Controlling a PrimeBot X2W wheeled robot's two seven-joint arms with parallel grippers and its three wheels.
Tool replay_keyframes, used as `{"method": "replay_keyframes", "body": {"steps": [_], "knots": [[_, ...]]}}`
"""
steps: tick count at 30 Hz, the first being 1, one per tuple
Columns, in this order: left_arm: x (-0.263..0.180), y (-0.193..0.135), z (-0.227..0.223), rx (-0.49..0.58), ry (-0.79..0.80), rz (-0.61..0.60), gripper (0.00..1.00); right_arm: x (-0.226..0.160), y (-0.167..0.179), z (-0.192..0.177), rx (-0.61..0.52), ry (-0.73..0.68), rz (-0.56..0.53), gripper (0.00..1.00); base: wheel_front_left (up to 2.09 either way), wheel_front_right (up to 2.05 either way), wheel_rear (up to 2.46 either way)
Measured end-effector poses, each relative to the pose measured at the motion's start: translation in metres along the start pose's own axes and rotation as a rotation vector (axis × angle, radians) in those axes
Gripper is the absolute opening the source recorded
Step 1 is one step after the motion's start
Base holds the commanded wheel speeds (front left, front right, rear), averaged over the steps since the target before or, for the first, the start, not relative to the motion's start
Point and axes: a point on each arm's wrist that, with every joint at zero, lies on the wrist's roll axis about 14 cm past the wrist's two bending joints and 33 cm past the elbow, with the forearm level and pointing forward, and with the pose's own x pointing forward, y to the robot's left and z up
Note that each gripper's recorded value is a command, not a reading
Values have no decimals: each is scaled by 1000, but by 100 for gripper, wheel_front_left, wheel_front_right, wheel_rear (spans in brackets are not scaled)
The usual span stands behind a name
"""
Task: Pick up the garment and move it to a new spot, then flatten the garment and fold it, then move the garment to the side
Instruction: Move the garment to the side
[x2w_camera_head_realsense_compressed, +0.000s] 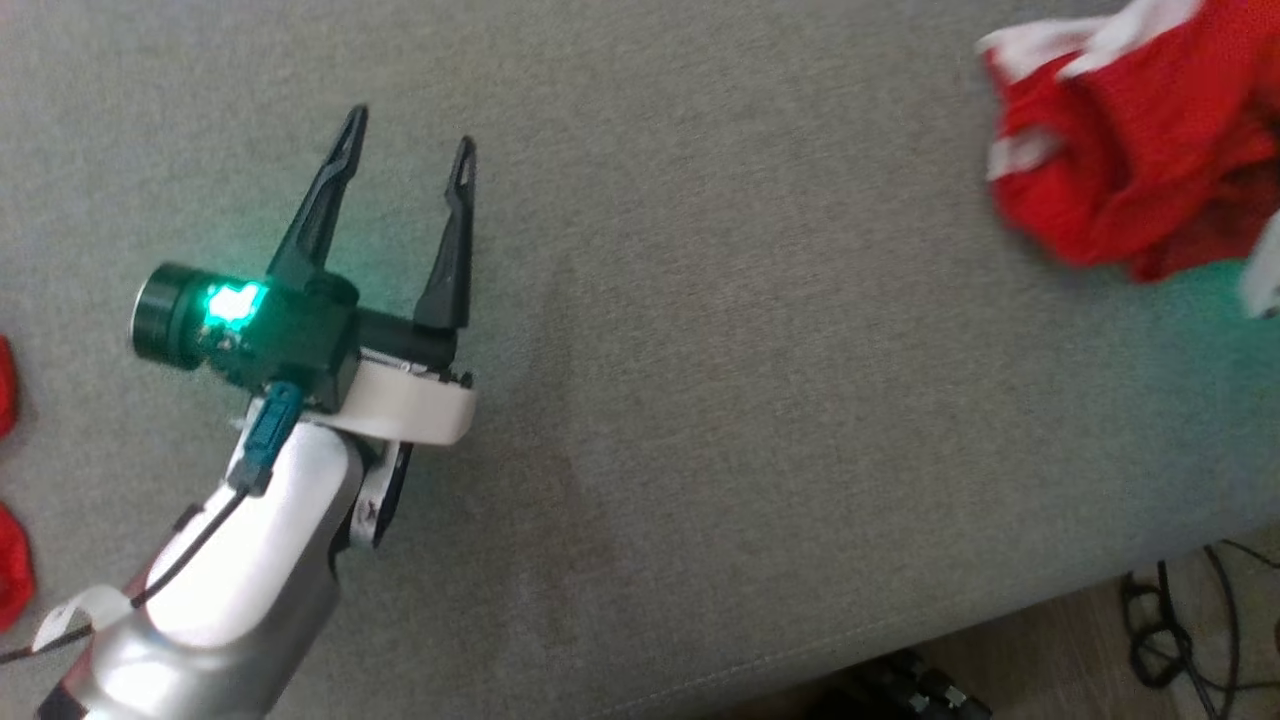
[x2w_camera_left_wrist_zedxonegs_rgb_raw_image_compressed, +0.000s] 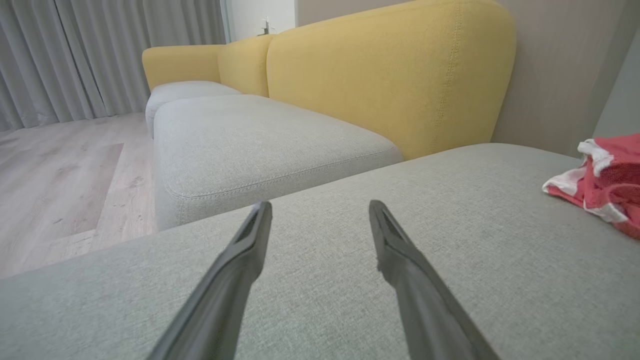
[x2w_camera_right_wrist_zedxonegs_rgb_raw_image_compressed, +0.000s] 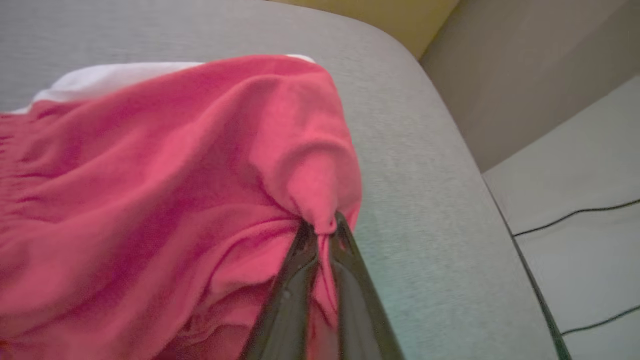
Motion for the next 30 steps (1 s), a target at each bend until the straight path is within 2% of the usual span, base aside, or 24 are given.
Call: {"method": "replay_keyframes", "body": {"steps": [6,7,8,9,10,15,20,25,30], "knots": [[6,8,-13,-6,14,1,100,22,-38,-8,-19,64,-109,0,0,0,0],[6,10,-16,-9,18,6,100,24,-43,-11,-24,74,-127,11,0,0,0],[7,12,-18,-10,22,11,100,26,-48,-14,-25,89,-143,43,0,0,0],[7,14,-21,-11,27,16,100,28,-52,-16,-22,100,-157,43,0,0,0],[6,15,-23,-12,30,21,100,30,-55,-17,-28,102,-169,100,0,0,0],[4,18,-22,-2,25,33,100,25,-73,-15,-50,90,-232,100,0,0,0],[1,17,-8,5,-6,42,100,11,-83,-14,30,38,-279,100,0,0,0],[-17,22,4,11,-4,83,100,-9,-44,-16,121,-86,-226,100,0,0,0],[-40,34,6,22,22,143,100,-39,-5,8,213,-257,-165,100,0,0,0]]}}
